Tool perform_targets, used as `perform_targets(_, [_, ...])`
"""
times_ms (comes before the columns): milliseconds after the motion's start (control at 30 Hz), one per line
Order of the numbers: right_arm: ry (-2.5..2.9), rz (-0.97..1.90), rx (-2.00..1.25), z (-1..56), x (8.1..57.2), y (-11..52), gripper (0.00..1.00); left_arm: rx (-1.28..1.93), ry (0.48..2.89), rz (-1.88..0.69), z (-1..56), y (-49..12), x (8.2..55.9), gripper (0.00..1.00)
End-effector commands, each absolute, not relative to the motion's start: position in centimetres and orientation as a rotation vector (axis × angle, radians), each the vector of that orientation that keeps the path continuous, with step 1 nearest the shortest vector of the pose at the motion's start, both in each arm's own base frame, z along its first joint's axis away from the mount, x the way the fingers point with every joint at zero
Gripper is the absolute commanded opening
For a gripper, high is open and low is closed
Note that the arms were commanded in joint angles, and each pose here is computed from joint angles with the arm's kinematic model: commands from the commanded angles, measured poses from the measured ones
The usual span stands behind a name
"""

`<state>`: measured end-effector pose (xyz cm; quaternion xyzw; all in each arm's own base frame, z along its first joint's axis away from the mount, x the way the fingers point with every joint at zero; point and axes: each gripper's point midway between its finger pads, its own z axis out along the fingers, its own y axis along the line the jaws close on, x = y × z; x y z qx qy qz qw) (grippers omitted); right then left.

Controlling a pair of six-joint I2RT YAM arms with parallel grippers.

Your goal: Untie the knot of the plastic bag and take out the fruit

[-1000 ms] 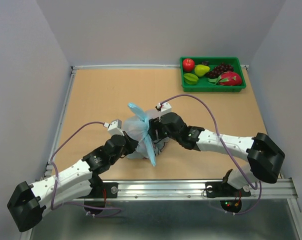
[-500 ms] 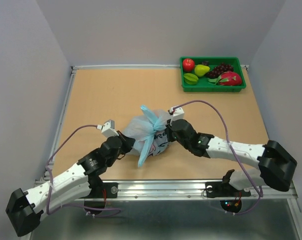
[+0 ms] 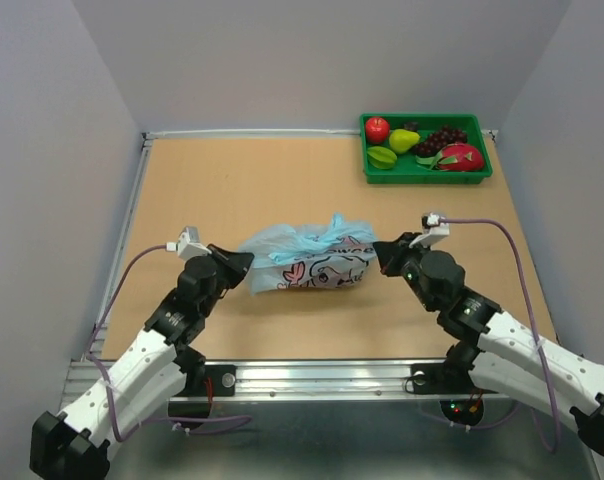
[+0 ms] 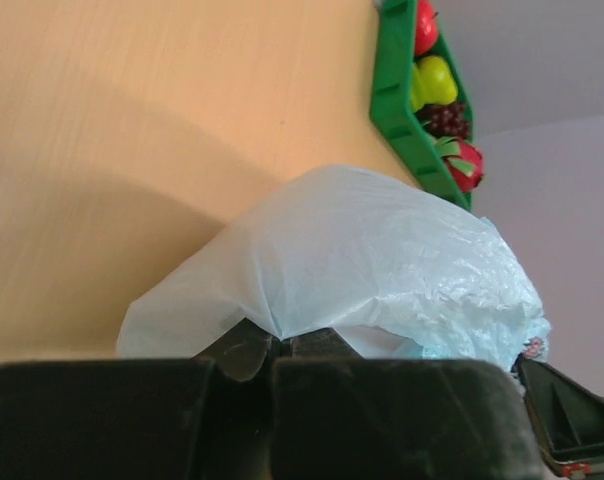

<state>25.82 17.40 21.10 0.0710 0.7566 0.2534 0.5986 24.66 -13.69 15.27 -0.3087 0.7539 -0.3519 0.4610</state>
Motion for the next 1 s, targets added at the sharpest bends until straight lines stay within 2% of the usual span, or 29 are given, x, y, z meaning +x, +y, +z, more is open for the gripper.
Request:
perform_targets(0, [1.801,0.427,0.071,19.6,27.0,16.0,0.03,-0.683,1.926,-0.588,13.7,-10.9,26.8,0.07])
perform_targets(67, [1.879,0.489,-0.074,18.5,26.3,18.3,0.12,-0.577,1.945,-0.595,15.0,-12.0,27.6,0.22])
perform_targets(100, [1.915,0.477,-0.132,18.4,26.5,19.0,0.17,-0.482,1.962,-0.602,16.4,-12.8,27.9,0.38])
perform_targets(133, [1.944,0.501,-0.189,18.0,26.1,19.9,0.30,-0.446,1.954,-0.612,17.3,-13.2,28.1,0.50])
perform_targets(167, [1.985,0.487,-0.227,17.6,25.8,20.0,0.38,-0.397,1.971,-0.597,18.2,-13.3,27.9,0.71])
perform_targets(200, [2.001,0.481,-0.255,17.7,25.7,20.1,0.46,-0.384,1.975,-0.598,18.7,-13.4,27.7,0.78])
perform_targets(233, [2.019,0.469,-0.312,18.3,25.6,20.4,0.60,-0.377,1.942,-0.609,20.4,-13.3,27.5,0.85])
perform_targets(300, [2.028,0.436,-0.387,18.9,25.5,20.4,0.70,-0.383,1.929,-0.600,21.5,-12.6,26.4,0.87])
perform_targets(333, [1.999,0.443,-0.399,21.0,25.8,20.7,0.76,-0.386,1.926,-0.606,21.9,-12.5,26.0,0.87])
perform_targets(467, [2.012,0.417,-0.517,22.9,25.8,21.2,0.81,-0.370,1.960,-0.696,22.3,-14.1,24.0,0.87])
perform_targets(800, [2.105,0.518,-0.809,19.7,25.9,26.0,0.81,-0.342,2.113,-0.779,18.4,-20.4,21.3,0.88])
perform_targets(967, [2.143,0.546,-0.881,17.7,24.5,27.9,0.74,-0.370,2.140,-0.750,17.1,-21.7,20.5,0.88])
